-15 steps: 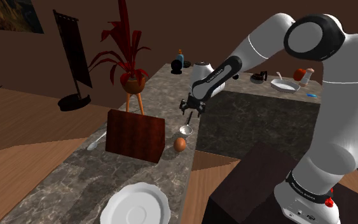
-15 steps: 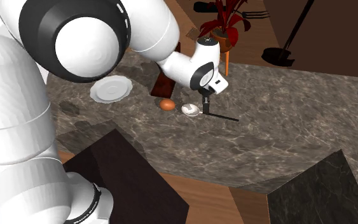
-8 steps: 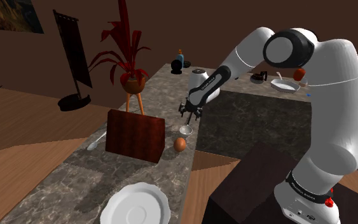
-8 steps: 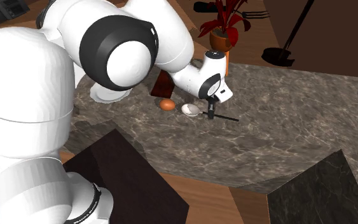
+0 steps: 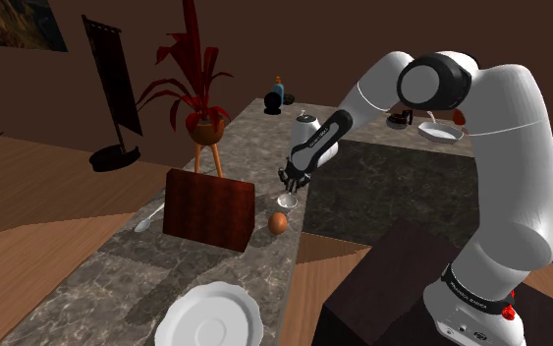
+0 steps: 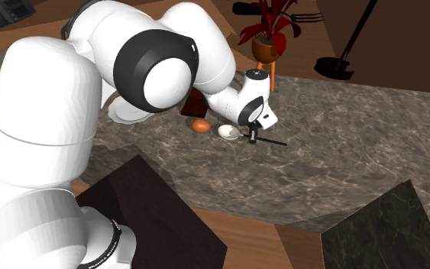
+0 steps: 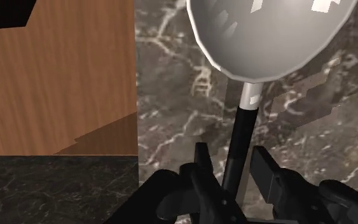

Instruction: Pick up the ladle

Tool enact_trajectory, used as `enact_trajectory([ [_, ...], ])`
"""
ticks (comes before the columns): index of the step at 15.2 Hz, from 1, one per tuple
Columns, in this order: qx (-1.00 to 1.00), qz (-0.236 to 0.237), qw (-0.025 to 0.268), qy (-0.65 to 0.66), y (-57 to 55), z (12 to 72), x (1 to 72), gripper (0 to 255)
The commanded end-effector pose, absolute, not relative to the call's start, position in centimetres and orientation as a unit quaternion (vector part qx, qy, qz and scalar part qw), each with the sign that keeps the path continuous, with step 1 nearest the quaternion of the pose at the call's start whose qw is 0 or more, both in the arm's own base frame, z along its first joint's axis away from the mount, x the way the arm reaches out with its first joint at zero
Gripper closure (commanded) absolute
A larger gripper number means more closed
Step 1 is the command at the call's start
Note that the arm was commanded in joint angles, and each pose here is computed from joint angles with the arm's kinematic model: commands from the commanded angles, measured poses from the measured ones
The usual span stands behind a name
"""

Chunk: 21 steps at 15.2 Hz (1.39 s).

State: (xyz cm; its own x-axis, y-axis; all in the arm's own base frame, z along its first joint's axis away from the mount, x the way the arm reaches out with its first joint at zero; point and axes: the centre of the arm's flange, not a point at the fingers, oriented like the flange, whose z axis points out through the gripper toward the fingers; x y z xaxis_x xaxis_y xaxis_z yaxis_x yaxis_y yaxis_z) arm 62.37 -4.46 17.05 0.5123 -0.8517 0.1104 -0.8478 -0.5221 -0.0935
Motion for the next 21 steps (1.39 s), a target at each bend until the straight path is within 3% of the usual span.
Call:
enact_trajectory([
  [1,-0.87,-0.072,0.015,0.488,-4.3,16.9,62.4,255],
  [8,-0.87,-0.072,0.015,0.488,-4.4,17.0,62.4,255],
  [21,-0.87,-0.072,0.015,0.488,-4.4,23.8,62.4,255],
])
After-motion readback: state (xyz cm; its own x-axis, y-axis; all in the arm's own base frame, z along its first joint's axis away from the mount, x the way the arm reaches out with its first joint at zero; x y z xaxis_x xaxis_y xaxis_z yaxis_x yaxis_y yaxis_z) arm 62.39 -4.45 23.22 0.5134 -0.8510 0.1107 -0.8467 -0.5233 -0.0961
